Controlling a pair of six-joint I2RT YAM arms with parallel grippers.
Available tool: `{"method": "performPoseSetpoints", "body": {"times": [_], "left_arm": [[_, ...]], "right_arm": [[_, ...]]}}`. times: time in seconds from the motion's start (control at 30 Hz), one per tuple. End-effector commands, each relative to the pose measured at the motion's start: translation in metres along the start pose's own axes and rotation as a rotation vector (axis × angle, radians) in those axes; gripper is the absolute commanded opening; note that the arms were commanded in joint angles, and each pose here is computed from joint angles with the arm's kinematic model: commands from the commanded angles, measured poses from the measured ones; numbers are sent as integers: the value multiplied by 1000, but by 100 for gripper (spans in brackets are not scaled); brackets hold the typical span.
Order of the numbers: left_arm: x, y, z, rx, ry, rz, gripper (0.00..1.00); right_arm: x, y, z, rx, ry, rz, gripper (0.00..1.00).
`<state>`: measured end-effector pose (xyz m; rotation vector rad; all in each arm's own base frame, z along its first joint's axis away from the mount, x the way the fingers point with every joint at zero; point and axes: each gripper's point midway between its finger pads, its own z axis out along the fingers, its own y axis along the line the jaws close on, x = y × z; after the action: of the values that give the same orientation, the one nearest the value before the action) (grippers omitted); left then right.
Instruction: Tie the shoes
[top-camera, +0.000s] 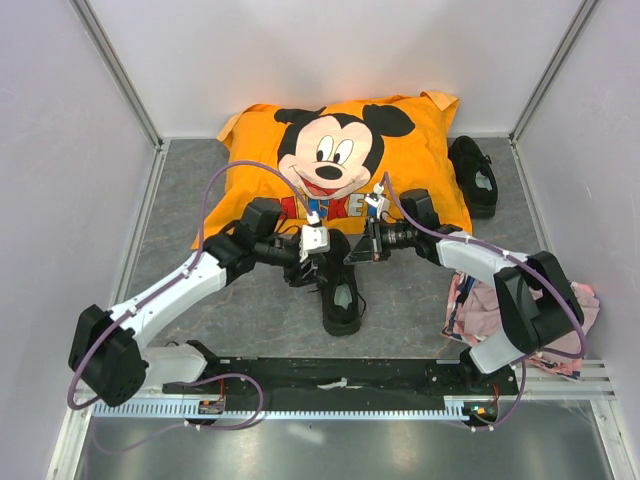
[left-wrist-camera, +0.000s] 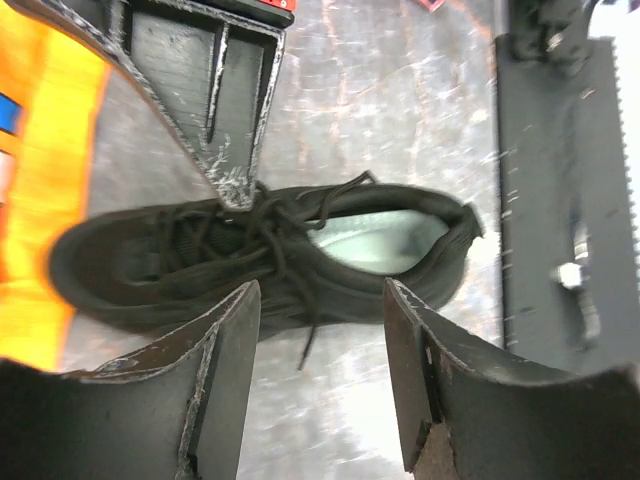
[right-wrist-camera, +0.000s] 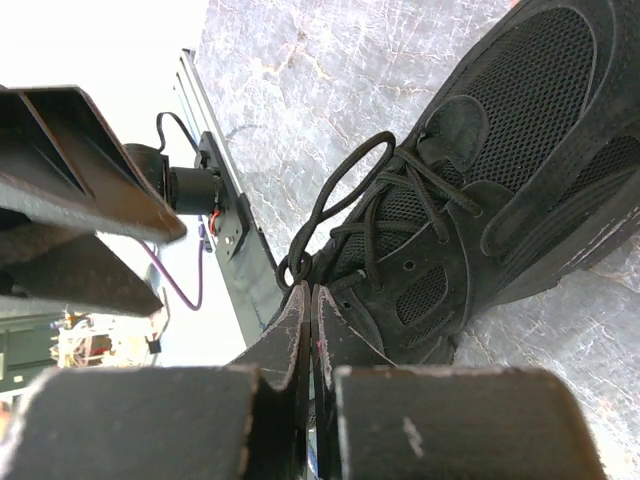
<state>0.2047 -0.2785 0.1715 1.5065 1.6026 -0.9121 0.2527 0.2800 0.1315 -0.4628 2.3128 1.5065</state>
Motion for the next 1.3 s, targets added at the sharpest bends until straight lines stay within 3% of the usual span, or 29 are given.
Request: {"method": "performPoseSetpoints", "body": {"times": [0.0, 0.2, 0.57, 1.27], "left_arm": [[14, 22, -8, -83, 49, 242, 60], [12, 33, 0, -58, 45, 487, 61], [11, 62, 17, -25, 90, 782, 66], [6, 56, 44, 126, 88, 898, 61]], "right_arm": [[-14, 13, -6, -10, -40, -106, 0], [-14, 16, -9, -10, -41, -132, 0], [-12, 16, -11, 4, -32, -149, 0], [-7, 6, -24, 33, -15, -163, 0]]}}
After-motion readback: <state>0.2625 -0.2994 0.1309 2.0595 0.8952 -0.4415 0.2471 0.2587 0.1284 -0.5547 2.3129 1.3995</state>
